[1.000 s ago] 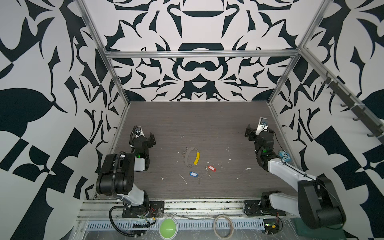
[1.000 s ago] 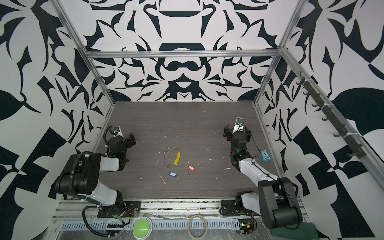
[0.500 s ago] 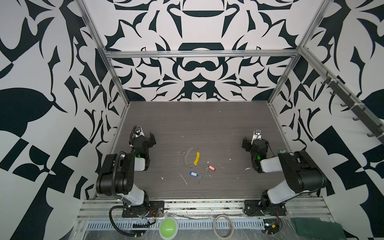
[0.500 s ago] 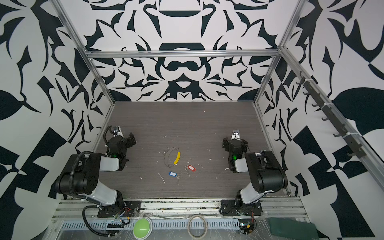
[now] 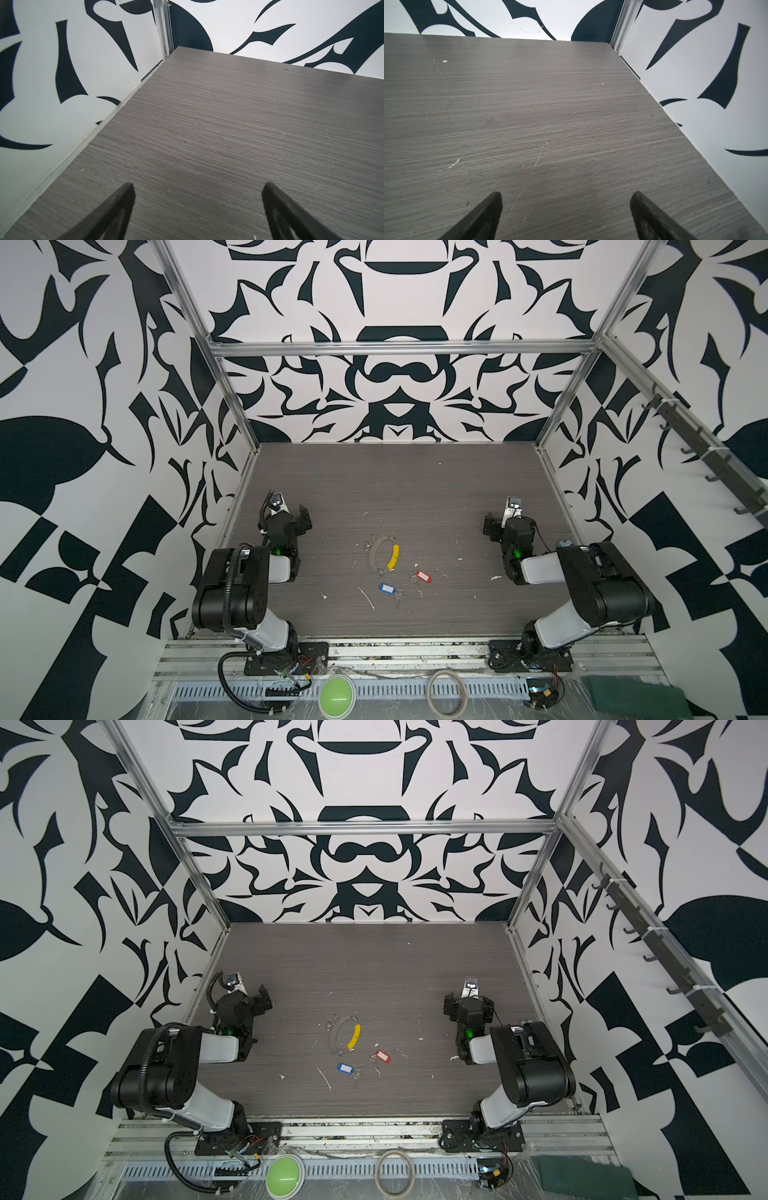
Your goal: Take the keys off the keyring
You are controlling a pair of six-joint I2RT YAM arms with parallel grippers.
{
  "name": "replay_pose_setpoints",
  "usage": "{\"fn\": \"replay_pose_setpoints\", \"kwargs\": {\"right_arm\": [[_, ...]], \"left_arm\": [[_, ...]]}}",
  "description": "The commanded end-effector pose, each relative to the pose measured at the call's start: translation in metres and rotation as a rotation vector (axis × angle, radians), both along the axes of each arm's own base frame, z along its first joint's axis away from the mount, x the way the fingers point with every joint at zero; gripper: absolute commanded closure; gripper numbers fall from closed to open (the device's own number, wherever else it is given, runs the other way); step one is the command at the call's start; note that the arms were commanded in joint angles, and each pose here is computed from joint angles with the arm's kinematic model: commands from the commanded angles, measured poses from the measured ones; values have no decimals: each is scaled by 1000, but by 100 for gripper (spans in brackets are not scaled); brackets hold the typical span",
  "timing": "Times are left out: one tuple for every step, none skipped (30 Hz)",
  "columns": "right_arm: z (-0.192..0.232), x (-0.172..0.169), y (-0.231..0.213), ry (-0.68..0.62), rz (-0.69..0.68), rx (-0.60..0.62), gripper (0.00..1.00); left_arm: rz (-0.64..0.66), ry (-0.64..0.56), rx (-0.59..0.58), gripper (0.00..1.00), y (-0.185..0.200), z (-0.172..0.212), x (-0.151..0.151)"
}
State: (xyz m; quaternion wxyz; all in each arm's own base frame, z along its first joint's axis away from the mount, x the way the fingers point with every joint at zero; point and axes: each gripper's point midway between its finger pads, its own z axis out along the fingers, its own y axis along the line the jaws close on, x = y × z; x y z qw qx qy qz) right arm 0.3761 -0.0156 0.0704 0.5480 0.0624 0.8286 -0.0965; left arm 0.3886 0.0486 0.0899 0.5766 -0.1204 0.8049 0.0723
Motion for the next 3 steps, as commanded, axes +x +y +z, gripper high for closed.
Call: {"fn": "replay_pose_setpoints", "kwargs": {"right_arm": [[10, 9, 3, -29, 19, 2, 0], [11, 9, 4, -30, 22, 4, 0], [11, 8, 4, -34, 22, 4, 0]], "left_arm": [[4, -21, -7, 1, 1, 4, 1], [3, -20, -7, 1, 1, 3, 1], [5, -20, -6, 1, 1, 3, 1]]}}
